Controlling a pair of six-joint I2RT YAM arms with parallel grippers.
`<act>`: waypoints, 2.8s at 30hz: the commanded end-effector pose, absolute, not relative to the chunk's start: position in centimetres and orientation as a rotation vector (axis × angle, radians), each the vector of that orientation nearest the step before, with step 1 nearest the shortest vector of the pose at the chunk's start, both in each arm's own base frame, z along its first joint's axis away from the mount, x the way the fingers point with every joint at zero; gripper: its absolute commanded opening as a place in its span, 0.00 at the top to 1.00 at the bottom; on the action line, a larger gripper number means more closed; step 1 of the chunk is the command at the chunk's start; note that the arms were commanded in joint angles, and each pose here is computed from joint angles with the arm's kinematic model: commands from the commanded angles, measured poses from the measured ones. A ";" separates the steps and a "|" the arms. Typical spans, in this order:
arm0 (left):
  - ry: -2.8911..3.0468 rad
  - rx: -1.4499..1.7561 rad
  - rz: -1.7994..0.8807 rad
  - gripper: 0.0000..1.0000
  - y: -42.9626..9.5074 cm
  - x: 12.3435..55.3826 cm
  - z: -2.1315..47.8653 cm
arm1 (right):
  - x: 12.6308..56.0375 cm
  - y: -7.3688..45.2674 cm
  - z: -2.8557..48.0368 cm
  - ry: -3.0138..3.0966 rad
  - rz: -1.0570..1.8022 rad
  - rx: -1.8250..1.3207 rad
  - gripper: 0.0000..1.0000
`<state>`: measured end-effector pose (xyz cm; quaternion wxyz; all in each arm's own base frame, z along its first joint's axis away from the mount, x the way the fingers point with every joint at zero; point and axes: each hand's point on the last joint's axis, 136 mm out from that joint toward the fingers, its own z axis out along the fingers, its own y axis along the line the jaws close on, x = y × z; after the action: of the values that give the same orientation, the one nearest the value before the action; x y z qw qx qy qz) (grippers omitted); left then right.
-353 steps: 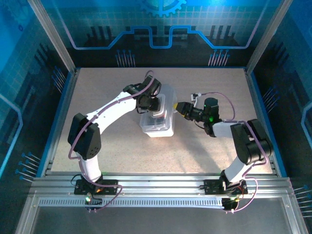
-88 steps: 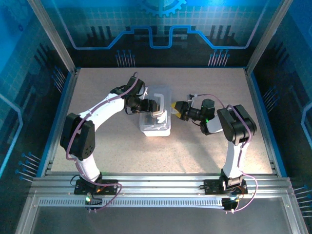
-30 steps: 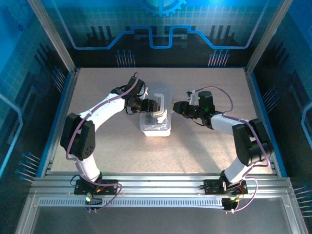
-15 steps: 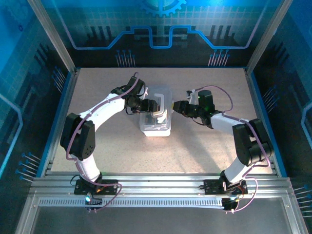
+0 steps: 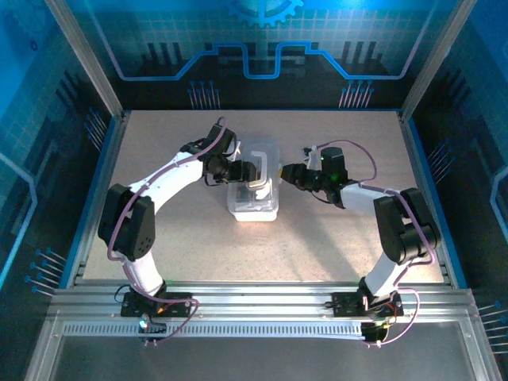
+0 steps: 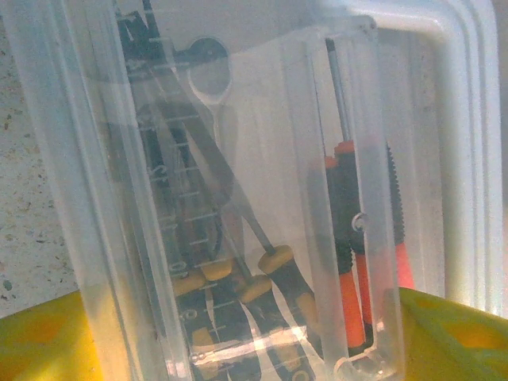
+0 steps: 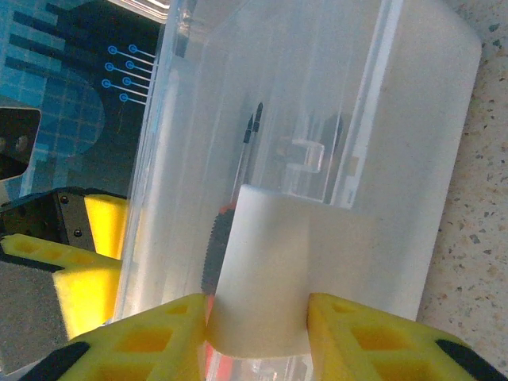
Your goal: Pack the tool kit
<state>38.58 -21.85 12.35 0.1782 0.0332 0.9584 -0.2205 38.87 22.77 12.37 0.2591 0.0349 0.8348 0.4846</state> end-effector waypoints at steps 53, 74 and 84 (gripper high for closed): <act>3.032 0.194 -0.106 0.42 -19.3 34.1 5.0 | 39.4 23.7 11.0 2.272 1.316 0.049 0.66; 3.048 0.214 -0.162 0.42 -19.7 33.4 3.9 | 40.0 20.6 12.5 2.205 1.370 0.148 0.62; 3.044 0.207 -0.202 0.43 -20.2 33.5 4.1 | 40.6 19.8 8.2 2.312 1.308 0.259 0.86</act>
<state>38.99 -22.54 11.60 0.1833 0.0400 0.9732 -0.1332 40.65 19.61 10.25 0.2568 0.0824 0.8321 0.4846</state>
